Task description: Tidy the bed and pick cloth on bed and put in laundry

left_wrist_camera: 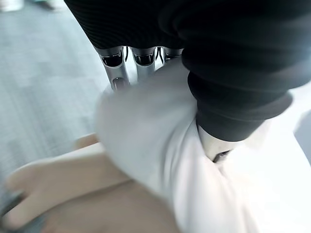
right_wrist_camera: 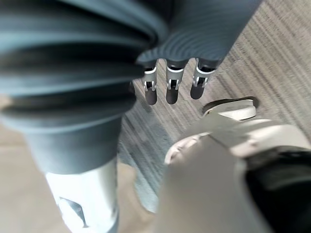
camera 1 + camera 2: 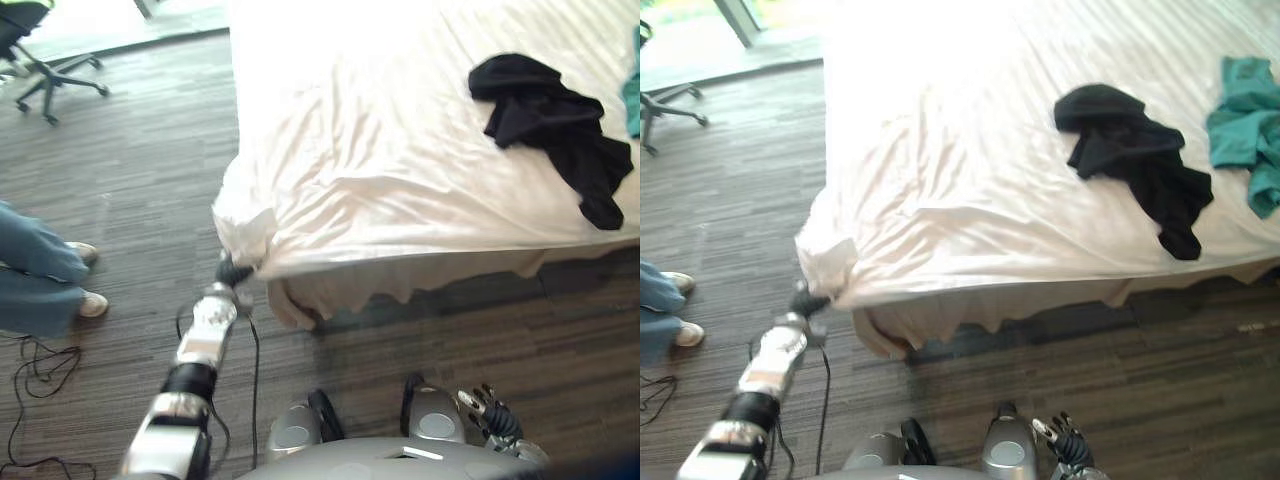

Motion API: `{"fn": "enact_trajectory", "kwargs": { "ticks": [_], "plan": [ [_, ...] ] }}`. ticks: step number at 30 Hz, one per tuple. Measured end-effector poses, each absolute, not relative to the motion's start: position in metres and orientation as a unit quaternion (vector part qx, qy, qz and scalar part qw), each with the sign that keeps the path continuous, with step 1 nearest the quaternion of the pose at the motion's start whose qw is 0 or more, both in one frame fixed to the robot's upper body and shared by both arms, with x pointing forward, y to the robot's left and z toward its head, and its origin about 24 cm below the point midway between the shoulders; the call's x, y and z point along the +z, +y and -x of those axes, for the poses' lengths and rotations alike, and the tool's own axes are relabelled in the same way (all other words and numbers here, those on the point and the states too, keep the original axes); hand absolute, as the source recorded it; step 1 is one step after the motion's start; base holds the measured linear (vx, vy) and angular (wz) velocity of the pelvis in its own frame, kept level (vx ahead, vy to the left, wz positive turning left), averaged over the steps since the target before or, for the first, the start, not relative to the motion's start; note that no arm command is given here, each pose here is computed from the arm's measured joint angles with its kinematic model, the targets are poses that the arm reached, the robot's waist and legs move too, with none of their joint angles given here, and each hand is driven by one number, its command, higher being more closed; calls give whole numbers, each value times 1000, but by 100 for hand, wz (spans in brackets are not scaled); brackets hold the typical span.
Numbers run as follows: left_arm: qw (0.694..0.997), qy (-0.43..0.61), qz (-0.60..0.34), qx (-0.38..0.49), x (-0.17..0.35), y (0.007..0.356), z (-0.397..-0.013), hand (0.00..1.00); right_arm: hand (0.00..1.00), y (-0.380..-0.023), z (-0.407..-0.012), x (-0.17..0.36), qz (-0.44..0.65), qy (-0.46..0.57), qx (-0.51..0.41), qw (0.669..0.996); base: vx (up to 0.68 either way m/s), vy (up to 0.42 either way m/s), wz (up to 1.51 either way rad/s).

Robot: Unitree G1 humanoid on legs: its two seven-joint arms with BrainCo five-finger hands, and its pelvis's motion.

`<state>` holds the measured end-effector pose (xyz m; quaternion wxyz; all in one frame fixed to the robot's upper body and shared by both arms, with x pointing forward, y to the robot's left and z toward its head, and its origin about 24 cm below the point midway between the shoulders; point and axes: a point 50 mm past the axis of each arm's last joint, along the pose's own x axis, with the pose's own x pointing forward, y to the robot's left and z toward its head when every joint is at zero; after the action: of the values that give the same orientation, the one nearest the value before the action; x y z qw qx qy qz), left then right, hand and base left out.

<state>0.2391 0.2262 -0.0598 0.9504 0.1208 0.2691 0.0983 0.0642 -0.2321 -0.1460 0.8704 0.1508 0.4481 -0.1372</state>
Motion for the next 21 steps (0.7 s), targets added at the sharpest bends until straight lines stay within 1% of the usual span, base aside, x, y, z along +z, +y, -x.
{"fn": "enact_trajectory", "kwargs": {
  "ticks": [3,4,5,7,9,11,15,19,21],
  "plan": [
    [925,352,-95,110,-97,218,-201,0,0,-230,-60,-149,-142,464,-126,865,60,5,3],
    [909,390,-81,118,-111,216,-184,0,0,-227,-59,-151,-147,471,-122,862,34,2,-3],
    [901,408,-68,128,-118,215,-174,0,0,-226,-59,-152,-147,475,-118,860,22,11,-4],
    [875,456,-32,157,-135,211,-144,0,0,-221,-54,-156,-144,492,-106,852,-5,7,-2],
    [860,483,-25,164,-143,209,-127,0,0,-217,-50,-158,-146,502,-103,846,-52,6,7],
    [854,492,-18,168,-145,208,-122,0,0,-215,-50,-159,-146,505,-101,845,-75,17,14],
    [809,554,28,195,-161,209,-80,0,0,-214,-48,-160,-148,507,-100,843,-101,8,15],
    [786,569,58,233,-164,215,-55,0,0,-214,-48,-161,-150,511,-100,840,-158,-3,9],
    [776,580,62,238,-166,215,-45,0,0,-213,-47,-162,-150,512,-100,840,-123,4,-3]
  ]
}}
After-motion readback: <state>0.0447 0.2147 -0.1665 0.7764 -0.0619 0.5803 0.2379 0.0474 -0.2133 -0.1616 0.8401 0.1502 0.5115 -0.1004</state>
